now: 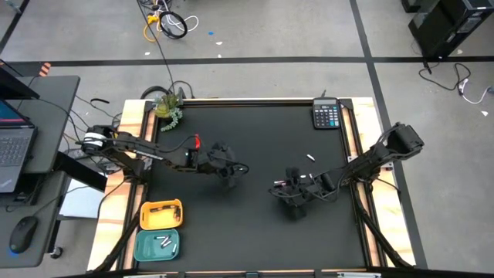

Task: Sort batteries
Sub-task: Put the black battery into the yellow bin

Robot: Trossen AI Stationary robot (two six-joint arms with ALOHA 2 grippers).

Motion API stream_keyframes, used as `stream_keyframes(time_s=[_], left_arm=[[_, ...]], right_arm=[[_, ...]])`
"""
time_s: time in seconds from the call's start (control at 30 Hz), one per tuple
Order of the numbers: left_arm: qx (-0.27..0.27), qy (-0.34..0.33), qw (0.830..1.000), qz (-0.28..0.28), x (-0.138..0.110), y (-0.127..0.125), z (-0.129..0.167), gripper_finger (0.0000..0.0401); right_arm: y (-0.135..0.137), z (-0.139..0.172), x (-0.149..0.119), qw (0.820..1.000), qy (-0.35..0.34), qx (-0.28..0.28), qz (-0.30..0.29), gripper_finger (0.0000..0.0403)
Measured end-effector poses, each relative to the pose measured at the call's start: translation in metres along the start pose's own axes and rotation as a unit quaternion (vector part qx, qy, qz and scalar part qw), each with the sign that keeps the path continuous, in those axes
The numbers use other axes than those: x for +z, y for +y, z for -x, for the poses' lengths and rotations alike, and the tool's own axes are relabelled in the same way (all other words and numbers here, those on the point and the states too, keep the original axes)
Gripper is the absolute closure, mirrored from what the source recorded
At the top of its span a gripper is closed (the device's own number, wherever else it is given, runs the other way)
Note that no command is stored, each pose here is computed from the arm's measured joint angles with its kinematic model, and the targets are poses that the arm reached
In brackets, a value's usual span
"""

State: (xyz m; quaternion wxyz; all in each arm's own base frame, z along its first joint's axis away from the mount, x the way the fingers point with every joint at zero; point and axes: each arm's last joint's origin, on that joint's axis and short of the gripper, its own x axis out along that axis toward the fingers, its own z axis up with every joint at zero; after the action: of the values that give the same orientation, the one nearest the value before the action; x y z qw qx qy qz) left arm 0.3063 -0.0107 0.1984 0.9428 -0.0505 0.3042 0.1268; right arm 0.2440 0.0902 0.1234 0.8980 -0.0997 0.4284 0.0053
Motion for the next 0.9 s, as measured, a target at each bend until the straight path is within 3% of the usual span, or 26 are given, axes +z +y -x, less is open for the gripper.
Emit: stream_keyframes(time_s=[0.43,0.7,0.9], left_arm=[[-0.001,-0.006,1.000,-0.001,0.001,0.000,0.000,0.0315],[-0.002,-0.007,1.000,0.000,0.001,0.000,0.000,0.0315],[-0.016,-0.004,0.999,-0.035,0.000,-0.005,0.001,0.0298]], right_arm=[[0.009,-0.010,-0.007,0.999,0.024,0.015,-0.034,0.0273],[0.009,-0.010,-0.011,0.998,0.046,0.014,-0.048,0.0351],[0.009,-0.010,-0.012,0.998,0.045,0.003,-0.045,0.0353]])
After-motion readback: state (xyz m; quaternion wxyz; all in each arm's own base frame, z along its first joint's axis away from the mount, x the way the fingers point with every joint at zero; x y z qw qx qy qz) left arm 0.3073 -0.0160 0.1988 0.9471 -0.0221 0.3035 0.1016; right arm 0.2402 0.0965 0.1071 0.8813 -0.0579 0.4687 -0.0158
